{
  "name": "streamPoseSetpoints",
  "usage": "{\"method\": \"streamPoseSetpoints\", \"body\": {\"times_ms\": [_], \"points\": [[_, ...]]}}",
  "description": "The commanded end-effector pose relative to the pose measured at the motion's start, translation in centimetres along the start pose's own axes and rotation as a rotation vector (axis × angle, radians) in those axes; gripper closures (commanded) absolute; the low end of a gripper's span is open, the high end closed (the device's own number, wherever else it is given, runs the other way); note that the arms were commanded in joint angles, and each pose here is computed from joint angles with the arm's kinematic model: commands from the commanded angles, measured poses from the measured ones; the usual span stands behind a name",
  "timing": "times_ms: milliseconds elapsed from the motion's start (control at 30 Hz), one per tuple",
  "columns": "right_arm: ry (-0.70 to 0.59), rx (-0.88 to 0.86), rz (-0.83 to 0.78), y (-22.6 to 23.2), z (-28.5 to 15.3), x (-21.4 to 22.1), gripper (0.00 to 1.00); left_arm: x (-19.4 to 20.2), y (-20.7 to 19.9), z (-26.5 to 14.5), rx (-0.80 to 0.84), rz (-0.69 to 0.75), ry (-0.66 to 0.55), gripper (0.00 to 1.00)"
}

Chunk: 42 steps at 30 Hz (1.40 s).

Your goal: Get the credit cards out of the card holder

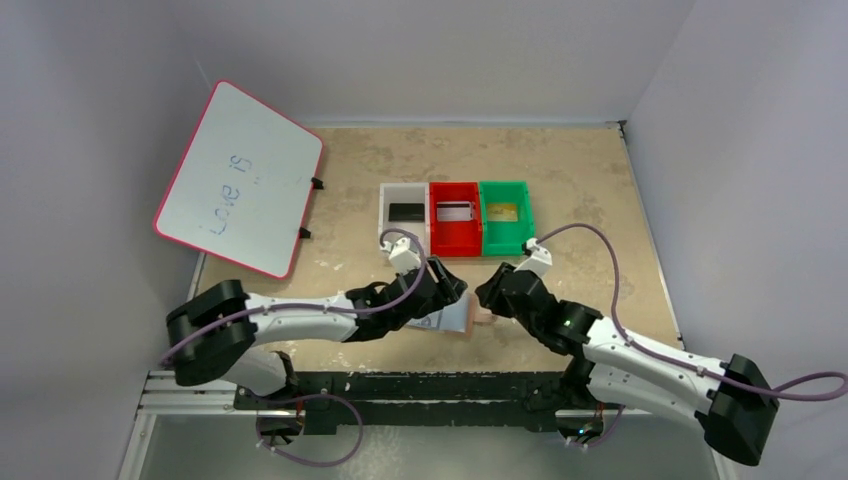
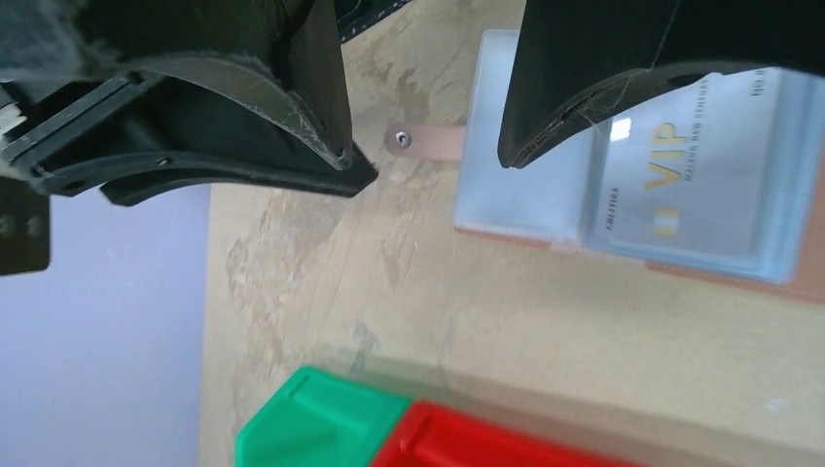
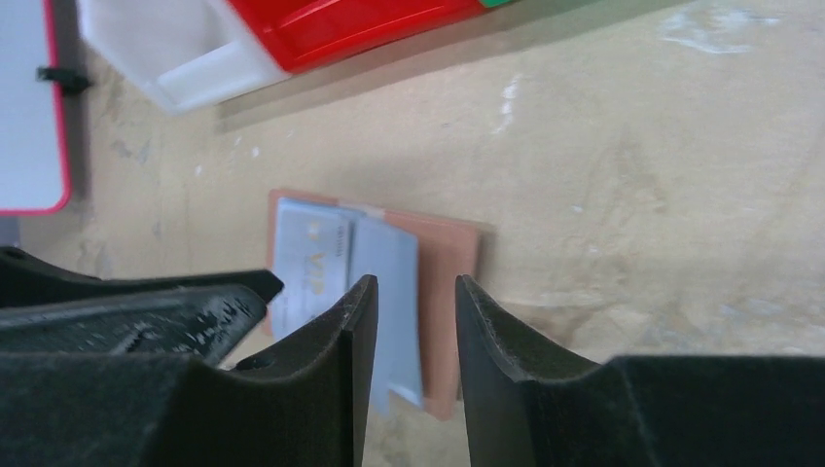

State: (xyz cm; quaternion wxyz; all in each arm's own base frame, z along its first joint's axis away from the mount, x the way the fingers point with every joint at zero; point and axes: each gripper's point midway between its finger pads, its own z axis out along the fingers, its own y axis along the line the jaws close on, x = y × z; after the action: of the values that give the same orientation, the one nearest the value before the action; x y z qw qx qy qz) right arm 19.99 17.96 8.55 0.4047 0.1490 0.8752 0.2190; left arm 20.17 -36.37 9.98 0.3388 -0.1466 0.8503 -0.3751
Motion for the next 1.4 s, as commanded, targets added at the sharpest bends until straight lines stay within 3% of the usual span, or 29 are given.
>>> {"method": "streamPoseSetpoints", "body": {"times_ms": [0,267,467,600,867,1367], "points": [[0.008,-0.193,-0.006,6.1,-0.6,-1.7,0.63,-4.6,1.2,-2.1,-0.082,0.048,-0.188,0.42],[0.094,-0.321,-0.074,9.9,0.0,-0.4,0.62,-8.8,5.3,-6.3,-0.233,0.062,-0.352,0.36],[0.17,-0.371,-0.064,11.1,1.0,1.7,0.59,-10.1,7.8,-8.4,-0.315,0.044,-0.408,0.3],[0.25,-0.408,-0.048,11.3,1.6,3.9,0.59,-9.8,8.4,-8.6,-0.328,0.068,-0.388,0.3],[0.373,-0.273,-0.017,8.5,4.4,8.0,0.66,-8.1,6.5,-7.2,-0.241,0.106,-0.297,0.38],[0.368,-0.196,0.06,5.0,5.2,9.2,0.7,-4.0,5.7,-3.6,-0.242,0.21,-0.123,0.44]]}}
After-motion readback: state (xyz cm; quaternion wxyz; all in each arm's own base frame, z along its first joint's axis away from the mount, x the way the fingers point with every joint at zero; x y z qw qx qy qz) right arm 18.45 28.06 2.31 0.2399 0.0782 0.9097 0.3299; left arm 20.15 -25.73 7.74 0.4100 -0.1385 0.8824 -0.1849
